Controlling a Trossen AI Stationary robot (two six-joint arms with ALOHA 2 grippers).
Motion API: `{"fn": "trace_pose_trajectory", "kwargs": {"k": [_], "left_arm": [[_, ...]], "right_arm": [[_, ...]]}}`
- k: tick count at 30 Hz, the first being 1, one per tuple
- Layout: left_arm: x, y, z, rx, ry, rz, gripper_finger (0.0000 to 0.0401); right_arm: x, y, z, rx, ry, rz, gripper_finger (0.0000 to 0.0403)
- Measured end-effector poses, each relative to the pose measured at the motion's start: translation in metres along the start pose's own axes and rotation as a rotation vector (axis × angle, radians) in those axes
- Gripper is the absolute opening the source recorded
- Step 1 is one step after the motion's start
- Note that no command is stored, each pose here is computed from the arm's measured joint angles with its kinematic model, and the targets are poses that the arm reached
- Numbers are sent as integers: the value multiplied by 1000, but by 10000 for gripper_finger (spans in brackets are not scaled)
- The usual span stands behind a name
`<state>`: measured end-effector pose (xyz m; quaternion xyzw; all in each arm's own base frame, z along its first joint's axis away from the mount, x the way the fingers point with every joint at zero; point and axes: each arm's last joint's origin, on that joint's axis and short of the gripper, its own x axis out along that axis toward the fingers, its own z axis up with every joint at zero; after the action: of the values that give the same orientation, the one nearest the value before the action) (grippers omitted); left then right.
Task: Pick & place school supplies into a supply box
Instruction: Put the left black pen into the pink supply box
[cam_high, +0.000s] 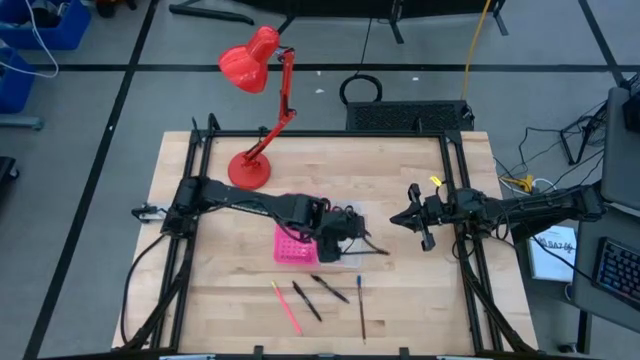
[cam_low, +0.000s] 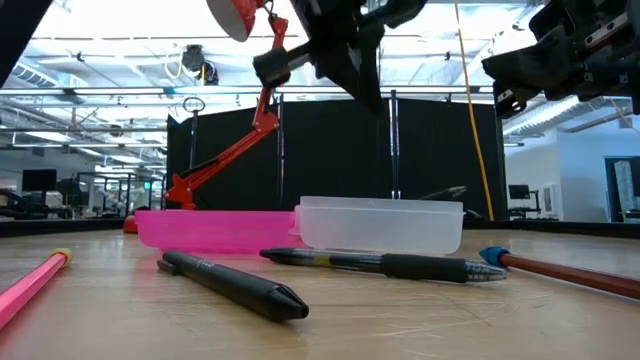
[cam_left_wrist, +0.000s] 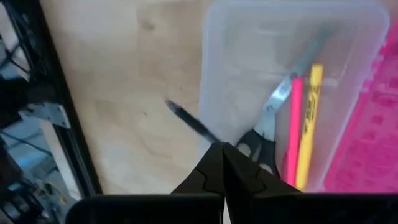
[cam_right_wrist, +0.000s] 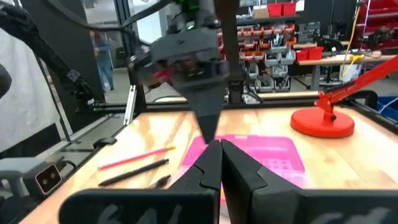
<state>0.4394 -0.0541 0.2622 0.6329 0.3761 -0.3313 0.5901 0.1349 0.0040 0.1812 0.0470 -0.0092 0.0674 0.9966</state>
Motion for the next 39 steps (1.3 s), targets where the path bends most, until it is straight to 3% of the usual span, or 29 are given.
{"fn": "trace_pose_trajectory", "kwargs": {"k": [10, 15, 19, 22, 31, 39], "left_arm": [[3, 0, -17, -110, -75, -22, 2], [-32, -12, -16, -293, -57, -111, 1], [-58, -41, -16, -481, -17, -143, 1], [-76, -72, -17, -563, -76, -15, 1], [-96, -184, -30, -896, -534, 446, 1], [-67, -253, -30, -874, -667, 611, 1]], "right_arm": [[0, 0, -1, -18, 8, -1, 0], [0, 0, -1, 4, 8, -1, 0], [0, 0, -1, 17, 14, -1, 0], [1, 0, -2, 19, 20, -2, 0], [3, -2, -10, 122, 84, -30, 0], [8, -11, -17, 117, 105, -298, 0]]}}
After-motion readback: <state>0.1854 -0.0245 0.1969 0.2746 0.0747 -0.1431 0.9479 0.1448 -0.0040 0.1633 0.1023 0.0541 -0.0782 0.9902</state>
